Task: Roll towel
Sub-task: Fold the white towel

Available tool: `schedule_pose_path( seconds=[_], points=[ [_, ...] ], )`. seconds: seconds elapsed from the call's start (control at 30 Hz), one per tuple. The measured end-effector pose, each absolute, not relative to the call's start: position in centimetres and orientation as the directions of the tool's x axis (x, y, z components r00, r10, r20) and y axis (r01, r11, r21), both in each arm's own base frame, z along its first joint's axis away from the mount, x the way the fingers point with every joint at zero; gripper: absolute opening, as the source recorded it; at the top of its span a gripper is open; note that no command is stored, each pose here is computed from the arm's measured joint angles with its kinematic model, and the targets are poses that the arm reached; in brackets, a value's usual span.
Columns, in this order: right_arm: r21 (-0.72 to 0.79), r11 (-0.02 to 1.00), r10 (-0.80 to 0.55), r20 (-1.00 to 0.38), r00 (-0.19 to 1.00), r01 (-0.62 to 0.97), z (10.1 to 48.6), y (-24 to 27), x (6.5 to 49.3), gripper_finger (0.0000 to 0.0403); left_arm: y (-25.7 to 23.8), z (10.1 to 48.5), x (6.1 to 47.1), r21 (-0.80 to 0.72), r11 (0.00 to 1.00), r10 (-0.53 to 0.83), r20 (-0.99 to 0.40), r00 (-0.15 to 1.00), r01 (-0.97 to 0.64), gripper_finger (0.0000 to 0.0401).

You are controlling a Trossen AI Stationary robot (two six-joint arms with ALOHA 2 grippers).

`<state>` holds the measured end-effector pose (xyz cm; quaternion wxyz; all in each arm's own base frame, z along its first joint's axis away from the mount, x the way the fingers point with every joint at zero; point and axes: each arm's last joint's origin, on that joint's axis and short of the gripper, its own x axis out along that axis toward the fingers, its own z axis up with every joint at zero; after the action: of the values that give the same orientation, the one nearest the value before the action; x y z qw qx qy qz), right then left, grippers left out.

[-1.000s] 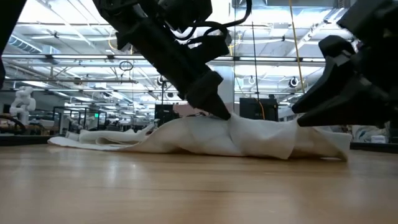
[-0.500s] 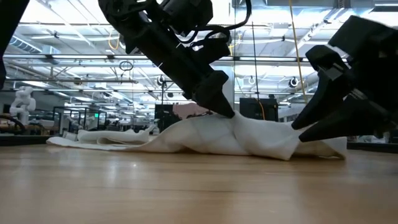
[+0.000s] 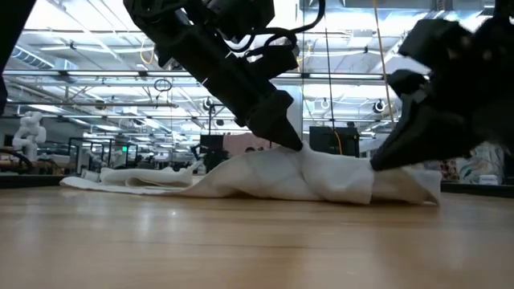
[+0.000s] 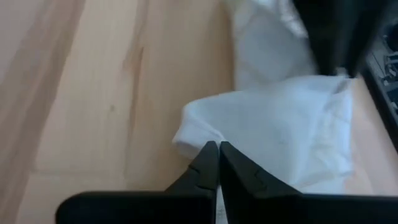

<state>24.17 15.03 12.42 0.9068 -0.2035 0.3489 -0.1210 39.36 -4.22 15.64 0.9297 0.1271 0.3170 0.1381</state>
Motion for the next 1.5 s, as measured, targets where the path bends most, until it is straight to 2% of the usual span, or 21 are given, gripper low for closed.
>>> schedule_pose_path(
  seconds=[0.2,0.37,0.5,0.67,0.87,1.03,1.27,1.5],
  points=[
    [-0.397,0.905,-0.364,-0.541,0.758,0.152,14.8,14.6,23.7,0.0001,-6.9,15.6,38.8,0.407,0.904,0.356,-0.543,0.76,-0.132,0.011],
    [-0.295,0.929,-0.355,-0.544,0.76,0.223,17.0,13.9,22.7,0.0001,-9.4,15.4,37.4,0.471,0.88,0.363,-0.587,0.723,-0.059,0.011],
    [-0.14,0.963,-0.267,-0.591,0.761,0.229,18.4,13.5,21.8,0.0,-11.5,15.2,36.4,0.514,0.857,0.381,-0.594,0.709,-0.03,0.011],
    [0.014,0.985,-0.111,-0.711,0.694,0.172,18.0,13.8,21.3,0.0,-13.6,15.2,35.7,0.477,0.878,0.302,-0.607,0.735,0.032,0.011],
    [-0.016,0.973,-0.153,-0.791,0.593,0.23,15.9,14.1,20.8,0.0001,-14.1,14.6,35.6,0.474,0.88,0.31,-0.609,0.73,0.021,0.011],
    [-0.015,0.975,-0.134,-0.835,0.533,0.221,14.7,14.4,20.7,0.0011,-13.7,13.3,35.9,0.54,0.842,0.384,-0.59,0.71,-0.006,0.011],
    [-0.016,0.956,-0.2,-0.767,0.609,0.294,15.9,14.4,20.4,0.0014,-14.1,12.6,36.6,0.52,0.854,0.342,-0.567,0.749,0.004,0.011],
    [0.067,0.919,-0.204,-0.763,0.614,0.389,16.8,14.0,19.8,0.0015,-13.8,13.1,37.3,0.512,0.859,0.306,-0.541,0.783,0.018,0.011]
  ],
)
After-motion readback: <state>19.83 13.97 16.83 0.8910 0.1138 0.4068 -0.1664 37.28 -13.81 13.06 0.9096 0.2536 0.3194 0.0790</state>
